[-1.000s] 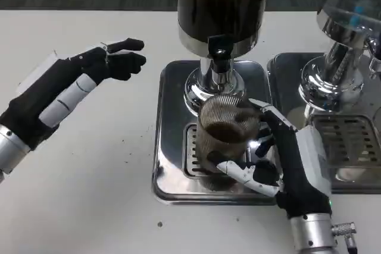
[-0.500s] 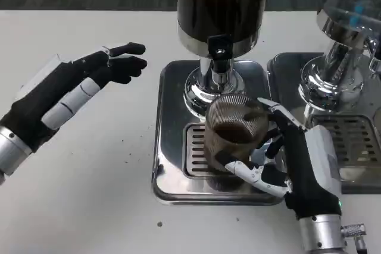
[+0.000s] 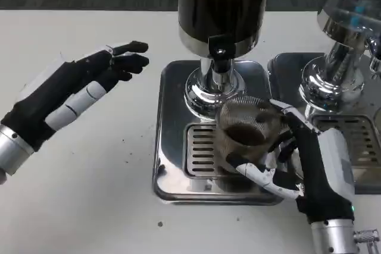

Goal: Grasp the cup under the faucet to collect the drink, then remove the cup.

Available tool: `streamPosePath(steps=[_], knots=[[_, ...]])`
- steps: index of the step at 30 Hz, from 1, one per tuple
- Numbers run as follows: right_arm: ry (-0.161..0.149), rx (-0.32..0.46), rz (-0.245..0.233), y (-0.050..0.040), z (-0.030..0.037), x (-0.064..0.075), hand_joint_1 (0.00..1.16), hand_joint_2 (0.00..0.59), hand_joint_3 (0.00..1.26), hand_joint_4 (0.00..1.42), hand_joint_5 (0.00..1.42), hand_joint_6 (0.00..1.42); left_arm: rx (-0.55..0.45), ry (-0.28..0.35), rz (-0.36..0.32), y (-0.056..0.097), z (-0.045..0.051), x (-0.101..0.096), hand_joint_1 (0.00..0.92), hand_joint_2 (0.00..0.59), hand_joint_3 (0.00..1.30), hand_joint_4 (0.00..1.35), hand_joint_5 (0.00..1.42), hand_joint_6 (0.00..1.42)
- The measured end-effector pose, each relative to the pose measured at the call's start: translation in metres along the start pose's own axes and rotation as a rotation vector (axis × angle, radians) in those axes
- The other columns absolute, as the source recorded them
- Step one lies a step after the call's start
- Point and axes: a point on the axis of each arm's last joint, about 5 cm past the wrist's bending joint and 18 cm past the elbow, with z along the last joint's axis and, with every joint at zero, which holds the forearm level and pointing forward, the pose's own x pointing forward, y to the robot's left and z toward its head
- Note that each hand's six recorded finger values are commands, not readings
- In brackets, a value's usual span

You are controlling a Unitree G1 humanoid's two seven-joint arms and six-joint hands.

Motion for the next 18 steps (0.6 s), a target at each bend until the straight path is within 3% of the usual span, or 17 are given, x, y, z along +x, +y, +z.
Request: streamPosePath(steps=[18], knots=[[0.024,-0.013,-0.002,-0.01,0.0011,-0.0103,0.66,0.25,0.56,0.68,0.81,1.02,0.026,0.025,-0.018,-0.0048,-0.0031,-0.0072,0.0,0.182,0.22,0.24,0.25,0.28]])
